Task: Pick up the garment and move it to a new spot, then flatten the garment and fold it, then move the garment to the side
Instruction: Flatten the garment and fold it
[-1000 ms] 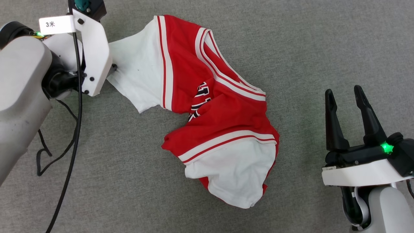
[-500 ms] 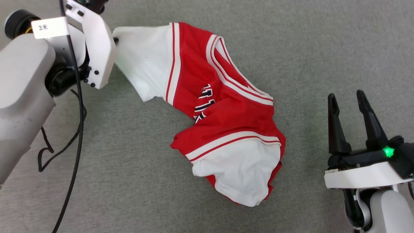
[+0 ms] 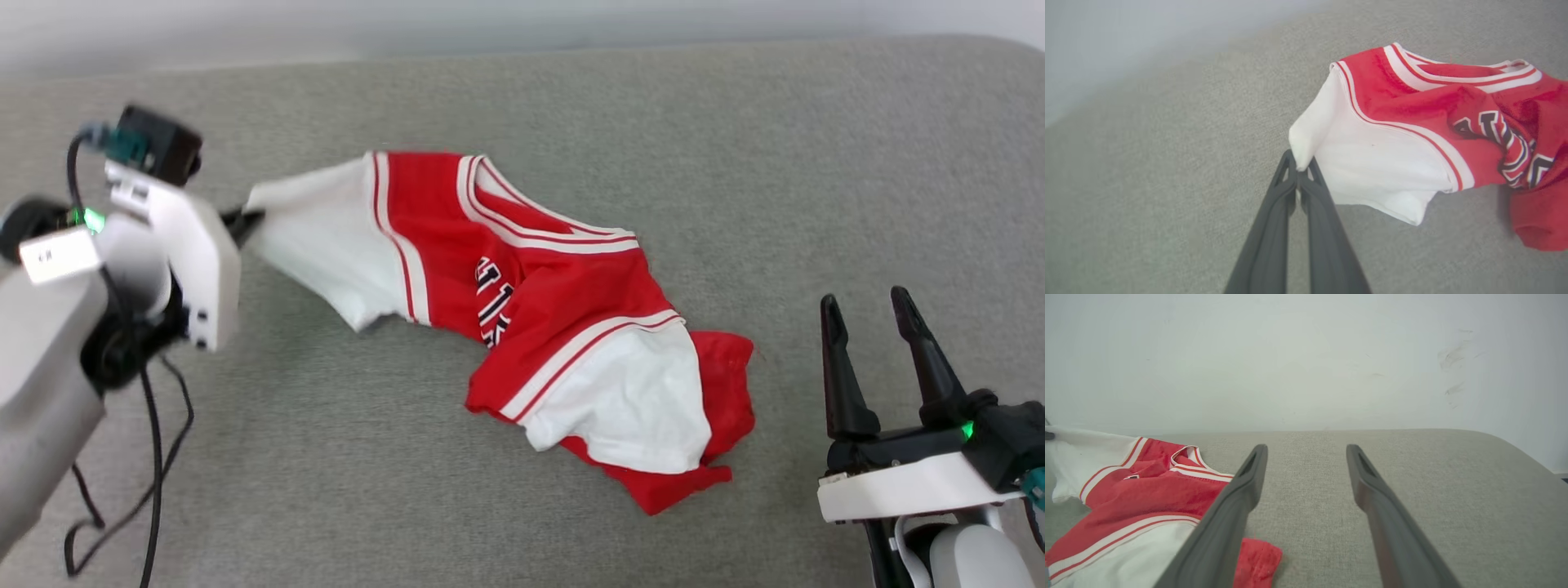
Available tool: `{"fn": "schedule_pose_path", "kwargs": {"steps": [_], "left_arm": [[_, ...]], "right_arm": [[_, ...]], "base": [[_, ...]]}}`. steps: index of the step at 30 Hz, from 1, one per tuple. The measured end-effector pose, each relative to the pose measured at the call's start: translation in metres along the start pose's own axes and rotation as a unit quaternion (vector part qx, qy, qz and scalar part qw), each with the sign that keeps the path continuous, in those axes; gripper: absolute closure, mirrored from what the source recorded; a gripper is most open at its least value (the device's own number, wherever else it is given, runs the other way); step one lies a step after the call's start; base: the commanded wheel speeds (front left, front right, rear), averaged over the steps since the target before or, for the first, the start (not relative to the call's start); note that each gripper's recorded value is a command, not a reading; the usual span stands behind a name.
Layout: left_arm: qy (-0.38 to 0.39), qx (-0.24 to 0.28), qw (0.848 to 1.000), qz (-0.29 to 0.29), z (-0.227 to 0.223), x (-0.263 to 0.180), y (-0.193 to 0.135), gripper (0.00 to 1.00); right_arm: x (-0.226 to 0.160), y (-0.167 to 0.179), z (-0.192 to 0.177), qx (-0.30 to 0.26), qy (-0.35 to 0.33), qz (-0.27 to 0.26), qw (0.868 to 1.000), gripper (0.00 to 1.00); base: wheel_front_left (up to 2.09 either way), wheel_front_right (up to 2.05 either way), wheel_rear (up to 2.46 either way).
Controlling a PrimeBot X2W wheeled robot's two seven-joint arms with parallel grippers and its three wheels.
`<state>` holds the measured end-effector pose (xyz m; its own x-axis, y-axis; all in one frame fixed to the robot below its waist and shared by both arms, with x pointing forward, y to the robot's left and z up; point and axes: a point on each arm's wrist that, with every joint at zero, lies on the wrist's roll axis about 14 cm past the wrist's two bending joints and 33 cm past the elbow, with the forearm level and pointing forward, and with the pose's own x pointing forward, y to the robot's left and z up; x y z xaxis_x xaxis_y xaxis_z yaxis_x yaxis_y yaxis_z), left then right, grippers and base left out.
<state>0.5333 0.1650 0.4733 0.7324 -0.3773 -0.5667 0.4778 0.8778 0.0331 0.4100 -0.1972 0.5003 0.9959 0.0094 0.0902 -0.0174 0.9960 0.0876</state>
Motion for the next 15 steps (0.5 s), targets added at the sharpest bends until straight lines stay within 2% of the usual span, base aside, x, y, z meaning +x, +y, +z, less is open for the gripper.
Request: {"fn": "schedule_pose_path", "kwargs": {"steps": [7,15], "left_arm": [[0.047,-0.066,0.995,0.058,-0.074,-0.047,0.023,1.00],[0.129,-0.155,0.977,0.074,-0.164,-0.070,0.011,1.00]], "right_arm": [[-0.002,0.019,0.008,0.004,-0.011,0.027,1.000,0.00],[-0.007,0.023,0.010,-0.003,-0.011,0.033,0.999,0.00]], "base": [[0.00,0.00,0.00],[0.00,0.00,0.00]]}}
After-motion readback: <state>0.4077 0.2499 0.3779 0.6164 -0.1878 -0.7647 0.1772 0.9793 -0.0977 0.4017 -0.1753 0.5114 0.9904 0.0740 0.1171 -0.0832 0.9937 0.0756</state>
